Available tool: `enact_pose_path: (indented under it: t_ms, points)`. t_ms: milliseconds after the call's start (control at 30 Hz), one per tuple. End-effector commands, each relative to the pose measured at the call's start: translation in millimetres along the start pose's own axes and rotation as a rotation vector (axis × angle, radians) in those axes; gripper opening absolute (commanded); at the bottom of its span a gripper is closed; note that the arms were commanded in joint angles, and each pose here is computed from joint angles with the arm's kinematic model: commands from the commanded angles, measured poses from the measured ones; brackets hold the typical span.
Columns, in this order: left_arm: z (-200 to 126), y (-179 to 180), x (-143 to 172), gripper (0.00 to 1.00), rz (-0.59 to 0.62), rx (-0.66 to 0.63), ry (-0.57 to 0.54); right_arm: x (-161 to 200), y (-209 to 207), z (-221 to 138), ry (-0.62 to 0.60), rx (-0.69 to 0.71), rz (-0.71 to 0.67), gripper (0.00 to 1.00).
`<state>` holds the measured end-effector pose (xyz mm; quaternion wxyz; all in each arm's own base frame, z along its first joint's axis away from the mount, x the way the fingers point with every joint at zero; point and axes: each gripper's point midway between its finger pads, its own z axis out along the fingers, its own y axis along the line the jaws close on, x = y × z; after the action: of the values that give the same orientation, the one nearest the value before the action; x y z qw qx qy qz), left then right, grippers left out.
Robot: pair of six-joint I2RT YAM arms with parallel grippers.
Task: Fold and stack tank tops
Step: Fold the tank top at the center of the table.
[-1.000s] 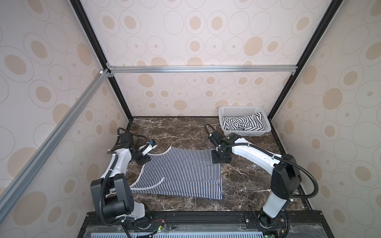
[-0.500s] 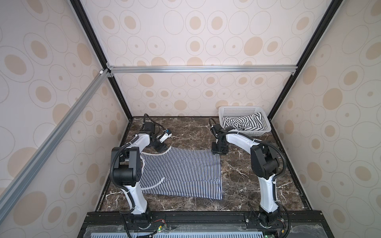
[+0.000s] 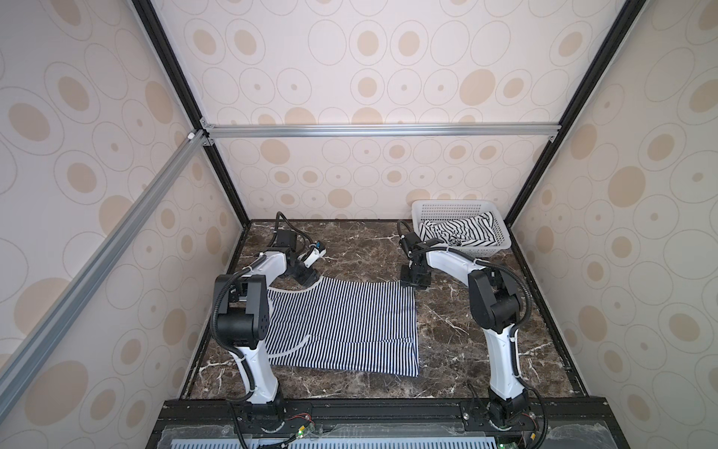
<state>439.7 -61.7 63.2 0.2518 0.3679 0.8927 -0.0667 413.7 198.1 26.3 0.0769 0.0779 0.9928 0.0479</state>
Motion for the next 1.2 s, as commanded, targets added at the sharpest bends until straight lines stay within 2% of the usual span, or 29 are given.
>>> enact_pose_path:
  t_ms: [0, 133, 433, 967, 1167]
  points:
    - [4, 1, -6, 0.56, -0.008, -0.003, -0.008, -9, -1, 1, -0.014, 0.006, 0.007, 0.46]
    - [9, 2, -6, 0.56, -0.019, -0.005, -0.005, -14, 4, 7, 0.000, -0.006, 0.002, 0.45]
    - [7, 3, -1, 0.56, -0.016, -0.020, 0.012, -5, 3, 22, 0.052, -0.002, -0.021, 0.36]
    - [26, 1, -1, 0.56, -0.038, 0.012, 0.057, -5, 18, -4, 0.011, -0.111, -0.071, 0.00]
    - [37, -13, -4, 0.56, -0.026, 0.073, 0.068, 1, 31, -12, 0.010, -0.205, -0.084, 0.00]
